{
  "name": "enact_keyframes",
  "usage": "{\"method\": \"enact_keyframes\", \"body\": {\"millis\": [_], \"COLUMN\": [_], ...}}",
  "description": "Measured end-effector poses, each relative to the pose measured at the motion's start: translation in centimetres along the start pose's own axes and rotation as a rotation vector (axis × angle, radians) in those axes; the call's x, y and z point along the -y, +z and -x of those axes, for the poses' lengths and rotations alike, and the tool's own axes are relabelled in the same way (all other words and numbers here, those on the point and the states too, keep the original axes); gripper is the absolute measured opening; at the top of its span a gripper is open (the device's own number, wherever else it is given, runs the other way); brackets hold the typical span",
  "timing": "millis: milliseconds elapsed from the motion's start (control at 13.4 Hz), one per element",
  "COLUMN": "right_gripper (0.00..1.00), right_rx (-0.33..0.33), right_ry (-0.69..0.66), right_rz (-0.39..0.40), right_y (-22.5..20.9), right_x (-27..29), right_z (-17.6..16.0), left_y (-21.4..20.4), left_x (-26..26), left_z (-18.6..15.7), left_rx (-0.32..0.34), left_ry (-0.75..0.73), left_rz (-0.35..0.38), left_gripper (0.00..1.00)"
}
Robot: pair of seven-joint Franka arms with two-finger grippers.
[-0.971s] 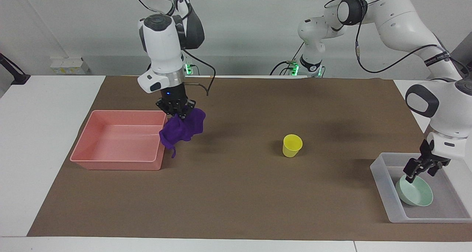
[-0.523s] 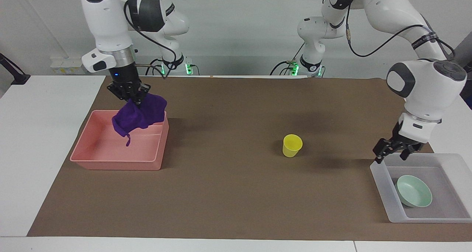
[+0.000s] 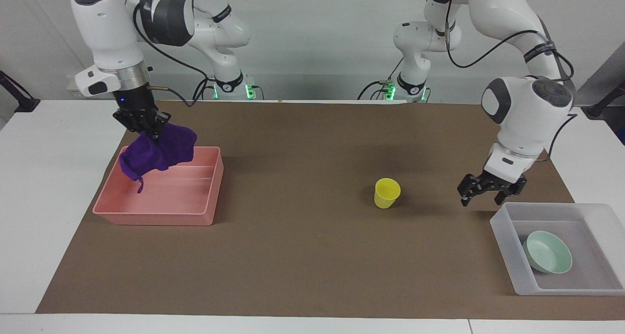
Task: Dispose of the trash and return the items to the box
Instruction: 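Move the cloth into the pink bin while the left gripper grasps the cup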
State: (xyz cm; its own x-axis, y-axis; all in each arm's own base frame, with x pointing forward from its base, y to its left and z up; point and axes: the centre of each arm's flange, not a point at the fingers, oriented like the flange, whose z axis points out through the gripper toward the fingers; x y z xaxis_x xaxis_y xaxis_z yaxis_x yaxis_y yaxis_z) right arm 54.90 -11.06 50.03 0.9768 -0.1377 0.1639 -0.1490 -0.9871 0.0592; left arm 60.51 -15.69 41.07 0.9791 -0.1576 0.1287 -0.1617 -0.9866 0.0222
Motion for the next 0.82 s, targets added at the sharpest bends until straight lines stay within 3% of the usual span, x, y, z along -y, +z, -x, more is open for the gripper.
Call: {"method": "enact_keyframes", "body": {"millis": [224, 523, 822], "right_gripper": [0.11, 0.11, 0.11], "right_rx": [0.046, 0.042, 0.043], "right_ry": [0.004, 0.030, 0.062], "right_rz": [-0.009, -0.022, -0.022], "right_y": [5.4, 11.2, 14.4], "right_x": [0.3, 0.4, 1.0], "right_z": [0.5, 1.6, 1.7], "left_y": [1.6, 3.9, 5.3], "left_x": [-3.3, -5.6, -5.9], "left_z": [1.5, 3.1, 3.9], "left_rx": [-0.003, -0.019, -0.054], "left_ry": [0.002, 0.009, -0.019], "left_rz": [0.007, 0.015, 0.022], "left_gripper": [0.99, 0.96, 0.46]}}
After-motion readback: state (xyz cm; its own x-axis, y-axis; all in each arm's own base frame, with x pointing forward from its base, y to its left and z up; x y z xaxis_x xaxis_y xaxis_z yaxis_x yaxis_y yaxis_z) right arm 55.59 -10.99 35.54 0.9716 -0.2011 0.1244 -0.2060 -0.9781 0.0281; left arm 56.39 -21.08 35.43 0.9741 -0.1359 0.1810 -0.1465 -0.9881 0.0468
